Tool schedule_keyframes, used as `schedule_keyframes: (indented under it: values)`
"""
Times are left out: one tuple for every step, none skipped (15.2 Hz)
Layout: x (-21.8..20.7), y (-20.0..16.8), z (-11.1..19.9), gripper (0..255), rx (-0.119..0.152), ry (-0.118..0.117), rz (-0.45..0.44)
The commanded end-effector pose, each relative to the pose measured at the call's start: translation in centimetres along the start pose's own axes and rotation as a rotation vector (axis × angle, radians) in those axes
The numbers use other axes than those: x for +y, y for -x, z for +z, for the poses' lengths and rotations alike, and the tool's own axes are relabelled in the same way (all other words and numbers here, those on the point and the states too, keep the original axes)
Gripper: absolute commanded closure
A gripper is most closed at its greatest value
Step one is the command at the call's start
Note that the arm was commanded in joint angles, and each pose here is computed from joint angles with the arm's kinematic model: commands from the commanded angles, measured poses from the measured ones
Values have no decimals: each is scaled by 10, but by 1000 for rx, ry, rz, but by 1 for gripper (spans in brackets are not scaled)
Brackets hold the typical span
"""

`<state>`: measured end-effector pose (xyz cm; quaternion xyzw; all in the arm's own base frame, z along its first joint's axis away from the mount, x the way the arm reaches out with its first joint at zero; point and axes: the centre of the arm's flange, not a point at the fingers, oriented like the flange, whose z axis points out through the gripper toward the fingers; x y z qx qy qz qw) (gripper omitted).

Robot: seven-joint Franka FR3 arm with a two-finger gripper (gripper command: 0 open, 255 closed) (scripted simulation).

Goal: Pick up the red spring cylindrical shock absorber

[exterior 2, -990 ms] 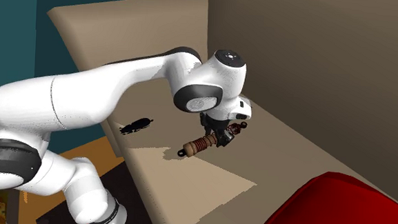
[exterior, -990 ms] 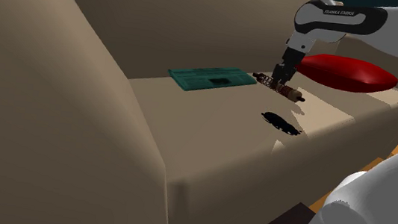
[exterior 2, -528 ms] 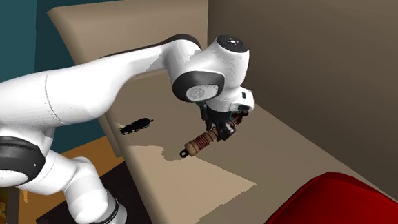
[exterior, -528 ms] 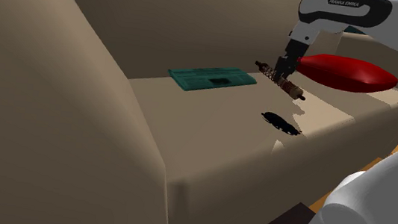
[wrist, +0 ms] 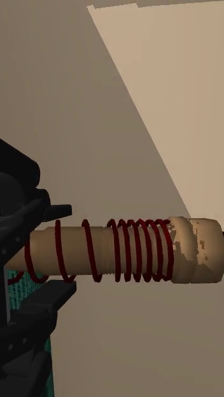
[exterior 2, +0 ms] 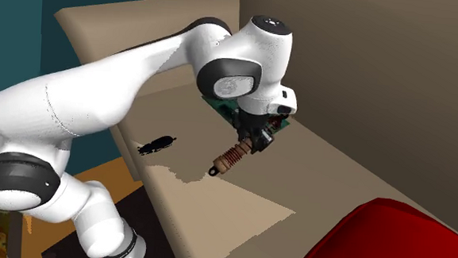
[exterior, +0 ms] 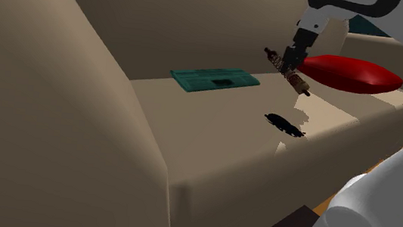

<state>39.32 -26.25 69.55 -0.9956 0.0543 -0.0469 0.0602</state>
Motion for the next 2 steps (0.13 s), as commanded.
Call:
schedule_keyframes:
  values:
    - [-1, -1, -6, 255, 0, 0, 0]
    - [-1, -1, -6, 255, 0, 0, 0]
